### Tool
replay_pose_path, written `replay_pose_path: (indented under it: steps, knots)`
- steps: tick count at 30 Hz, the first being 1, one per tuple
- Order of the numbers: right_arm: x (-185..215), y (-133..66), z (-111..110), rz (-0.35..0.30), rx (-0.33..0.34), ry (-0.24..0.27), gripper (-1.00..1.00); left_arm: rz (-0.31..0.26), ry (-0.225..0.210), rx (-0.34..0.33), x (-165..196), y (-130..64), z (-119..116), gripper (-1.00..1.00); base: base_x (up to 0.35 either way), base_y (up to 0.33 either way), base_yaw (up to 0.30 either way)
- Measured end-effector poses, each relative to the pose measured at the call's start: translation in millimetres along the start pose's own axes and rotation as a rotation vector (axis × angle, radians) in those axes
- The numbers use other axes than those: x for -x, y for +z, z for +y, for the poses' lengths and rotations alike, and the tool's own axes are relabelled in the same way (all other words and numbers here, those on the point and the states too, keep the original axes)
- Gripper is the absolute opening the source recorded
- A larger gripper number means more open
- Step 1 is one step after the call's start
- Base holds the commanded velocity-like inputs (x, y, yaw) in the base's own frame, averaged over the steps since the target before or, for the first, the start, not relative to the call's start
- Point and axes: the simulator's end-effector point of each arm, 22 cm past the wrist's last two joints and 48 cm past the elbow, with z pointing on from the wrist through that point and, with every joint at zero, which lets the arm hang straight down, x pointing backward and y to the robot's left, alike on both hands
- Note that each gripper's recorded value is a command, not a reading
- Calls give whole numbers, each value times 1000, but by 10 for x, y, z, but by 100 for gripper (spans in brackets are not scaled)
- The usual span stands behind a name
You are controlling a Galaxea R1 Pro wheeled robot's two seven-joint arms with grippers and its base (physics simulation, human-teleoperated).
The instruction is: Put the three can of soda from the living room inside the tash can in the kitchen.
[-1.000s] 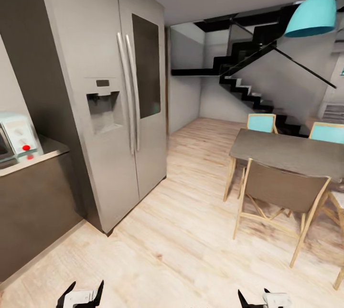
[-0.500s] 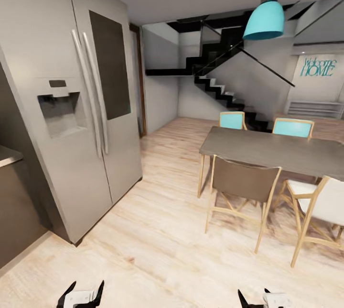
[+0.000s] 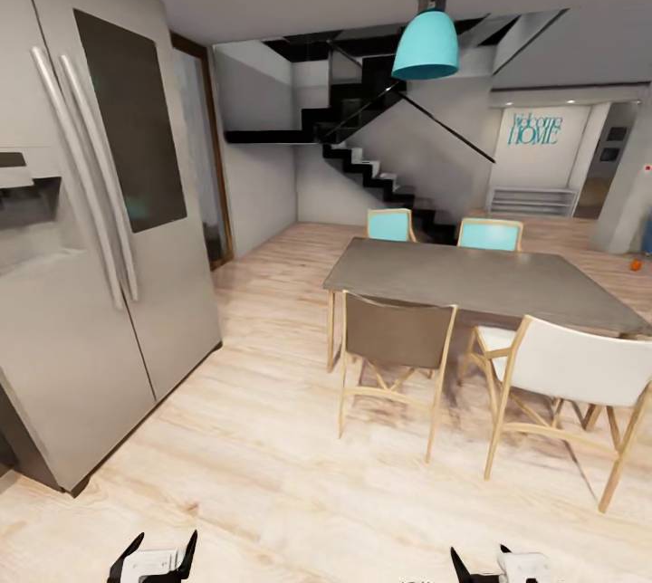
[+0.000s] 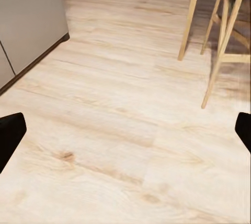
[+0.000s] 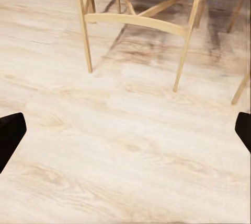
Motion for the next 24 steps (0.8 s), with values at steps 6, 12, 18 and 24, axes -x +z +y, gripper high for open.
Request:
replay_pose_path:
  steps: [6, 12, 18, 24]
  knots:
    - [-2, 4, 0, 1, 0, 1, 100, -2, 0, 0, 8, 0, 0, 100, 0, -288, -250]
    - [5, 4, 1, -1, 0, 1, 100, -4, 1, -1, 17, 0, -4, 100, 0, -288, -250]
    - [15, 4, 1, -3, 0, 1, 100, -6, 1, -2, 26, 1, -7, 100, 0, -288, -250]
    - [24, 3, 1, -6, 0, 1, 100, -9, 1, -2, 35, 1, -8, 100, 0, -288, -246]
